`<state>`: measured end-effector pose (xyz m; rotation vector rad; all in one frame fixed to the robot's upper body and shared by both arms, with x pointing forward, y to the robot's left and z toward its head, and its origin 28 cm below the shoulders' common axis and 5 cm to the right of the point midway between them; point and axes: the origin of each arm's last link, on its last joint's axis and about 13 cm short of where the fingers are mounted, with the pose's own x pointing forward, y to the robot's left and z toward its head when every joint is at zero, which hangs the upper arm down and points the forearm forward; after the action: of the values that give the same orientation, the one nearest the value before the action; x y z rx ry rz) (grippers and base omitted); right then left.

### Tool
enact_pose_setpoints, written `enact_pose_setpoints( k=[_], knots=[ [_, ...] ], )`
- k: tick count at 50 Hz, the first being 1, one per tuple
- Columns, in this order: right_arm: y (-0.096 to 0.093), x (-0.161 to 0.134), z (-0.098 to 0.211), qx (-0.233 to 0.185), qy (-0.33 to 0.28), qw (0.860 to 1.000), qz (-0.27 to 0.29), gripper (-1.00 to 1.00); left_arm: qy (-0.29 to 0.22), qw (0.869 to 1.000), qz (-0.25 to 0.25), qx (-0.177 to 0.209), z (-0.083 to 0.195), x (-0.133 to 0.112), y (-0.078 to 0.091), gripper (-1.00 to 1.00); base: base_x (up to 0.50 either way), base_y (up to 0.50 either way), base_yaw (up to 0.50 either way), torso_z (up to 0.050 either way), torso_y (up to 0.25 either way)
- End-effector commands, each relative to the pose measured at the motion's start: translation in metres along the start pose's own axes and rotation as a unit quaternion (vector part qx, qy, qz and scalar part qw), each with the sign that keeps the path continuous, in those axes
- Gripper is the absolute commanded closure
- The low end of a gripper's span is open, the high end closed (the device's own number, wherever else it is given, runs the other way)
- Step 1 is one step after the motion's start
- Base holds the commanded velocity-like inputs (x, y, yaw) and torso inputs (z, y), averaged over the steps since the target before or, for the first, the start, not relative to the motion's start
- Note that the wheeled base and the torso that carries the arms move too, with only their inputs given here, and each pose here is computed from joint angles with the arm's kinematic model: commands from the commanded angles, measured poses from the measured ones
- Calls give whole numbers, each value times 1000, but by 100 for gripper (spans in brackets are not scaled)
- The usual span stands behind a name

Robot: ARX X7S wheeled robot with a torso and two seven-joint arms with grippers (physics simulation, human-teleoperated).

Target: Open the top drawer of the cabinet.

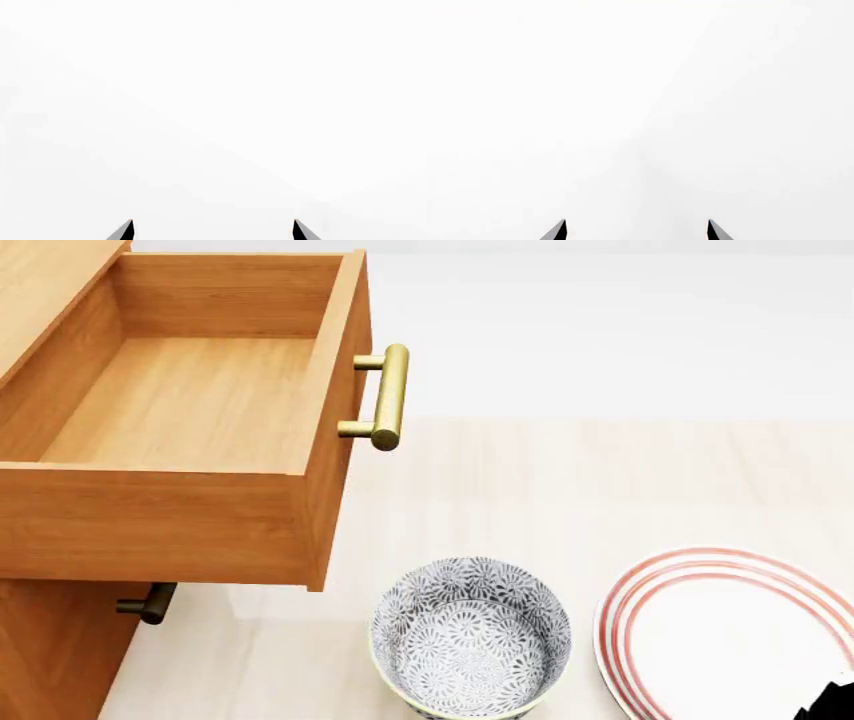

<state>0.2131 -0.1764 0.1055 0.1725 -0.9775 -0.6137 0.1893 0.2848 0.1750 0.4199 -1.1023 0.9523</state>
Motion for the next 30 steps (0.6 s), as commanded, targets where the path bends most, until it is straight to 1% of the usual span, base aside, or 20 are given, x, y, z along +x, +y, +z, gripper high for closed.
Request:
enact_pose_setpoints(
  k=[1,3,4,6,7,11,18,25,28,30],
  knots=[
    [0,39,23,0,-108,993,-46,-100,-52,995,76,26,4,44,12,-100,0,0,0,0,0],
    [0,45,28,-1,-125,991,-50,-100,-55,994,90,34,3,50,15,-100,0,0,0,0,0],
    [0,50,34,3,-145,988,-52,-100,-60,992,109,38,3,57,19,-100,0,0,0,0,0],
    [1,54,38,3,-157,986,-53,-100,-61,991,116,41,4,62,22,-100,0,0,0,0,0],
    [1,56,40,7,-166,985,-54,-100,-74,988,126,44,6,65,24,-100,0,0,0,0,0],
    [2,58,44,10,-186,981,-48,-100,-81,987,128,52,3,68,26,-100,0,0,0,0,0],
    [-1,61,44,7,-203,978,-53,-100,-86,987,125,62,-3,68,27,-100,0,0,0,0,0],
    [-1,58,41,5,-200,978,-50,-100,-88,986,121,69,-8,64,26,-100,0,0,0,0,0],
    [-3,57,39,2,-200,979,-50,-100,-91,986,115,75,-12,59,26,-100,0,0,0,0,0],
    [-3,59,40,-1,-203,978,-50,-100,-98,986,115,76,-10,61,26,-100,0,0,0,0,0]
  ],
)
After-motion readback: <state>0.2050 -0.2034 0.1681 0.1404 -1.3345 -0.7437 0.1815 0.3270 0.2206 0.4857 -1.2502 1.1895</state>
